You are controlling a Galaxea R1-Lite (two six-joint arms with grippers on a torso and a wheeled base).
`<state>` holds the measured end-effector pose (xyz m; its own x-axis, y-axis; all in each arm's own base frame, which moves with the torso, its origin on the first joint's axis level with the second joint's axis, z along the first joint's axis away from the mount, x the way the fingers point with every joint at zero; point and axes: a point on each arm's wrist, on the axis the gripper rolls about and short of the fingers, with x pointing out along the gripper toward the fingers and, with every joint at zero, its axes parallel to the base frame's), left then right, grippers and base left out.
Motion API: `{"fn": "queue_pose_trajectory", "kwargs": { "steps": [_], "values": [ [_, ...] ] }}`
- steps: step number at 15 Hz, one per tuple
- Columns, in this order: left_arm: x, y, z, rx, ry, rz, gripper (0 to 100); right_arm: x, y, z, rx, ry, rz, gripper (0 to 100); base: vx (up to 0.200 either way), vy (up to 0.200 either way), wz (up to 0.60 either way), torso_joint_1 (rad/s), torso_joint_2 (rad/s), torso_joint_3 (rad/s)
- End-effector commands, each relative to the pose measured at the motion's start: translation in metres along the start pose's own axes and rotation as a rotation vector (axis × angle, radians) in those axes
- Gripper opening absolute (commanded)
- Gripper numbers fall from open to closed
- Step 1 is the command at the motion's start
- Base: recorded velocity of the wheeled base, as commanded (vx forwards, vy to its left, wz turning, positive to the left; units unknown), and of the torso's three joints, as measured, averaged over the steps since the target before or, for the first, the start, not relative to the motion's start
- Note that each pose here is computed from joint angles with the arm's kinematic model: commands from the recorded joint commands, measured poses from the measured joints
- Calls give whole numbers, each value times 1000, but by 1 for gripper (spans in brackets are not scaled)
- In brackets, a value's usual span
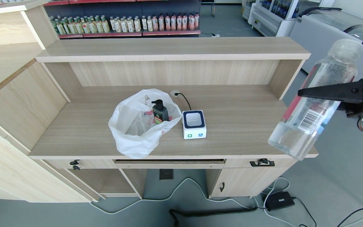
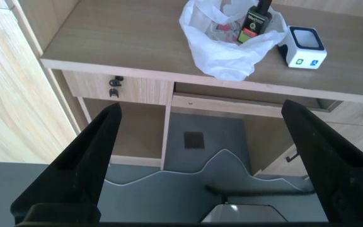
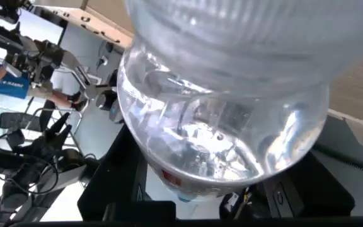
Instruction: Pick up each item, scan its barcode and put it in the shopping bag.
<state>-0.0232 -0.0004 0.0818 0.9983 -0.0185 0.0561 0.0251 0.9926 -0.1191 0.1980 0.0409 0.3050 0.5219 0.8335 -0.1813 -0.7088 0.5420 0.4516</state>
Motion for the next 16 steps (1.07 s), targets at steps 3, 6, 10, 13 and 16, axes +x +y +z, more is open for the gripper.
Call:
{"fn": "queue_pose_trajectory", "kwargs": {
  "steps": [3, 6, 10, 13, 16],
  "values": [
    [0, 0, 0, -1, -1, 0, 100, -17, 61, -10, -99, 13, 180, 0, 0, 0, 0, 0, 0, 0],
    [0, 0, 0, -1, -1, 0, 100, -20, 72, -18, -111, 37, 233, 0, 0, 0, 0, 0, 0, 0],
    [0, 0, 0, -1, -1, 0, 100, -16, 71, -29, -115, 72, 250, 0, 0, 0, 0, 0, 0, 0],
    [0, 0, 0, -1, -1, 0, 100, -18, 72, -32, -94, 93, 252, 0, 0, 0, 0, 0, 0, 0],
    [0, 0, 0, -1, -1, 0, 100, -15, 77, -30, -98, 106, 284, 0, 0, 0, 0, 0, 0, 0]
  ]
}}
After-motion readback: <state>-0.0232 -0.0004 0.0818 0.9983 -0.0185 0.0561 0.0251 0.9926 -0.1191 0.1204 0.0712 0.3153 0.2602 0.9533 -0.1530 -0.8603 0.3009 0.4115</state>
